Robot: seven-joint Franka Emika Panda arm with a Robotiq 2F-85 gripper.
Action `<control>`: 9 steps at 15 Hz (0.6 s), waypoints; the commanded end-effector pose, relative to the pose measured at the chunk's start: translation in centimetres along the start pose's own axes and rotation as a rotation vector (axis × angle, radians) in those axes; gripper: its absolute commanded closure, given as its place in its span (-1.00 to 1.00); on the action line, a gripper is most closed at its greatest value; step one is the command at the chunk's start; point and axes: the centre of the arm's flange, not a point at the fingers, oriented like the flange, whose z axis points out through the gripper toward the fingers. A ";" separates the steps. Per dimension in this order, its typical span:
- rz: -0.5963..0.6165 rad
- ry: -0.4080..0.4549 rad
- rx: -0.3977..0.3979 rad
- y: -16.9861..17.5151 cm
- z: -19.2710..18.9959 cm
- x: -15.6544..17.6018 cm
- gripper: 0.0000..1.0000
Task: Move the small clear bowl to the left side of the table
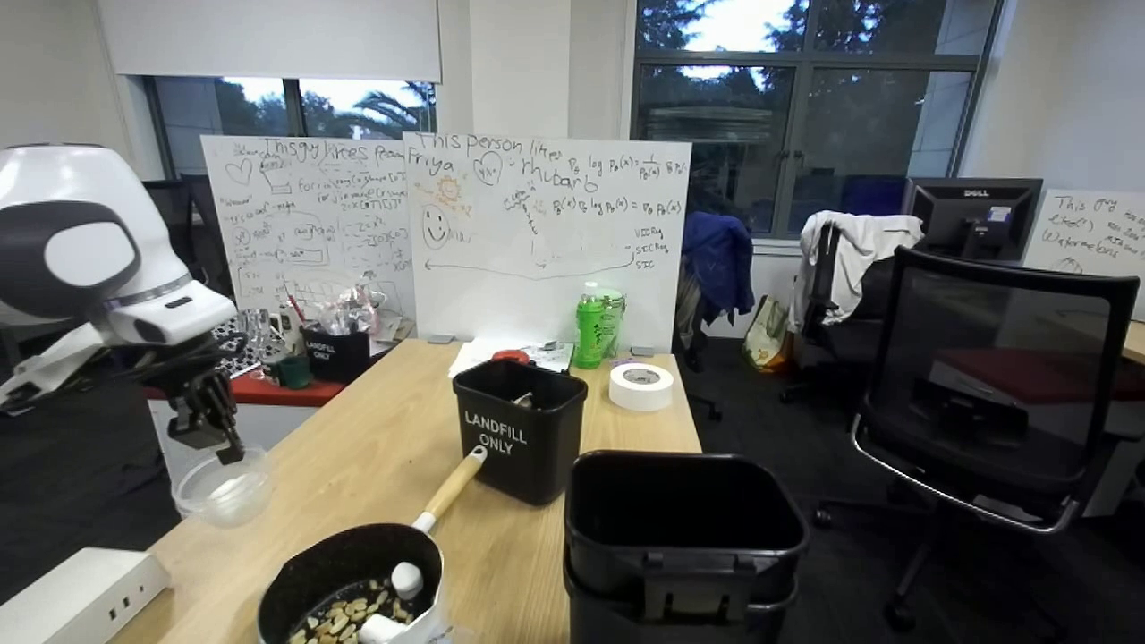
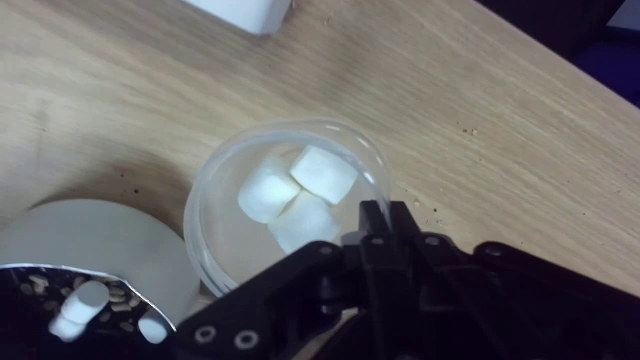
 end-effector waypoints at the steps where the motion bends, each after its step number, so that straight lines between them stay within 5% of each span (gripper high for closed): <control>1: -0.081 0.095 -0.035 -2.4 2.1 2.5 0.96; 9: -0.141 0.069 -0.065 -5.1 7.1 4.2 0.96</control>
